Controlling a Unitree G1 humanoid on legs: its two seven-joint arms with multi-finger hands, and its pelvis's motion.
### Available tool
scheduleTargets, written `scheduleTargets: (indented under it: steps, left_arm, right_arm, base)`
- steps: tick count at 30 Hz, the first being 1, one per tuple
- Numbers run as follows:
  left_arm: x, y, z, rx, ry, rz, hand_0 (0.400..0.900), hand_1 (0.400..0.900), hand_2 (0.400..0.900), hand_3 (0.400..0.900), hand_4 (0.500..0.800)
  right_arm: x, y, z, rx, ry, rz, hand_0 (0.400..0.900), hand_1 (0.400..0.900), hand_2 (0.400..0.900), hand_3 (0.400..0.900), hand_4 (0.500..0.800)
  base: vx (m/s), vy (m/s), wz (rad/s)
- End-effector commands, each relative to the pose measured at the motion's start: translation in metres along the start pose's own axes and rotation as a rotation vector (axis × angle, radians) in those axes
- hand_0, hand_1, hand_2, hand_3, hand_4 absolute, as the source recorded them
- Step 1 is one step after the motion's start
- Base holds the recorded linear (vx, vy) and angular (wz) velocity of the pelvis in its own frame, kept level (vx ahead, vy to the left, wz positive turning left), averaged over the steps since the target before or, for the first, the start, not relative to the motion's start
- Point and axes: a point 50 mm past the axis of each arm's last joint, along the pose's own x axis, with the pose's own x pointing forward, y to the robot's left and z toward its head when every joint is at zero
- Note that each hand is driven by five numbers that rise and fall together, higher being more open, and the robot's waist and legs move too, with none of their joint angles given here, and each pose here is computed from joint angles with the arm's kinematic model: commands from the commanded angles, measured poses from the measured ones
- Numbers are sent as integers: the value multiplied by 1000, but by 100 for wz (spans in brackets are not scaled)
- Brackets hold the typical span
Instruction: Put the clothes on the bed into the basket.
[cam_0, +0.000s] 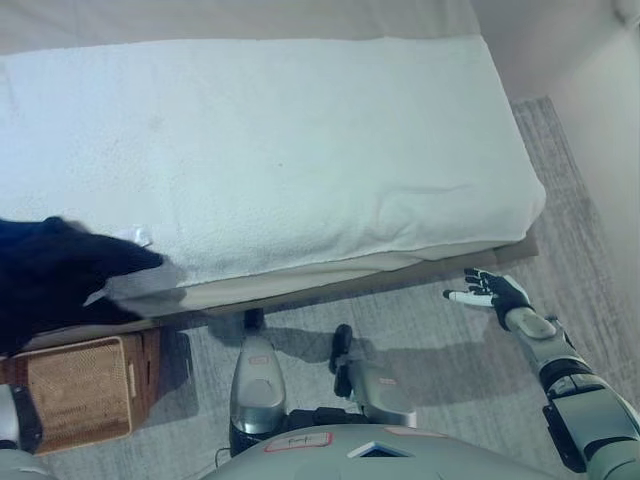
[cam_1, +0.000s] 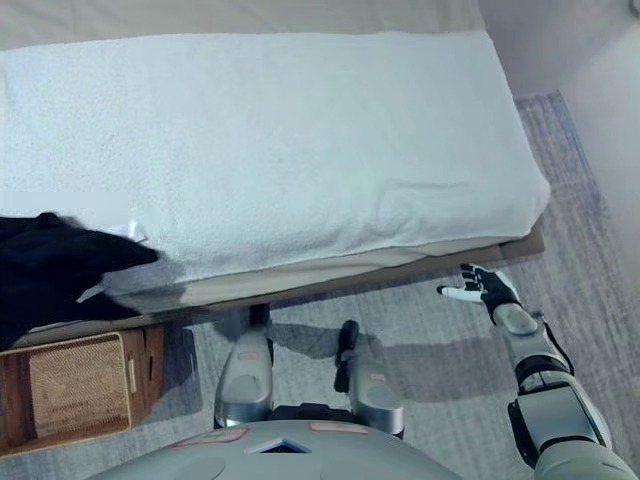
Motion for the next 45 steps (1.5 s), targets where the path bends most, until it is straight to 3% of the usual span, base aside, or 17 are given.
scheduleTargets:
  steps: [1, 3, 5, 10, 24, 25, 26, 45]
  left_arm:
    - [3, 88, 12, 137, -47, 244, 400, 400, 400, 400, 500]
    - [0, 114, 3, 197, -3, 301, 400, 400, 400, 400, 500]
    - [-1, 119, -9, 231, 42, 311, 400, 400, 400, 400, 500]
    - [-8, 143, -34, 173, 132, 361, 400, 400, 400, 400, 500]
    - [-12, 132, -62, 156, 235, 322, 400, 400, 400, 400, 500]
    - [-12, 132, -64, 144, 244, 322, 608, 608, 608, 608, 625]
    - [-13, 131, -67, 137, 251, 319, 900, 900, 900, 900, 800]
    - [-9, 122, -58, 136, 207, 296, 900, 900, 900, 900, 800]
  right_arm:
    - [-11, -37, -1, -39, -23, -88, 900, 900, 900, 900, 800]
    - [-11, -35, -2, -37, -26, -78, 900, 900, 900, 900, 800]
    - [-10, -33, 0, -33, -36, -70, 900, 900, 900, 900, 800]
    - [-11, -31, -1, -37, -34, -51, 900, 900, 900, 900, 800]
    - [-10, -32, 3, -44, -36, -32, 900, 900, 900, 900, 800]
    - [-11, -34, 2, -44, -31, -36, 900, 900, 900, 900, 800]
    - [-11, -34, 2, -45, -32, -35, 900, 900, 900, 900, 800]
    - [-14, -34, -11, -34, 9, -30, 900, 900, 900, 900, 800]
  base:
    - [0, 0, 0]
    - [0, 0, 0]
    - [26, 39, 1]
    - [19, 41, 0]
    - [2, 10, 4]
    - [0, 0, 0]
    - [0, 0, 0]
    - [-2, -4, 3]
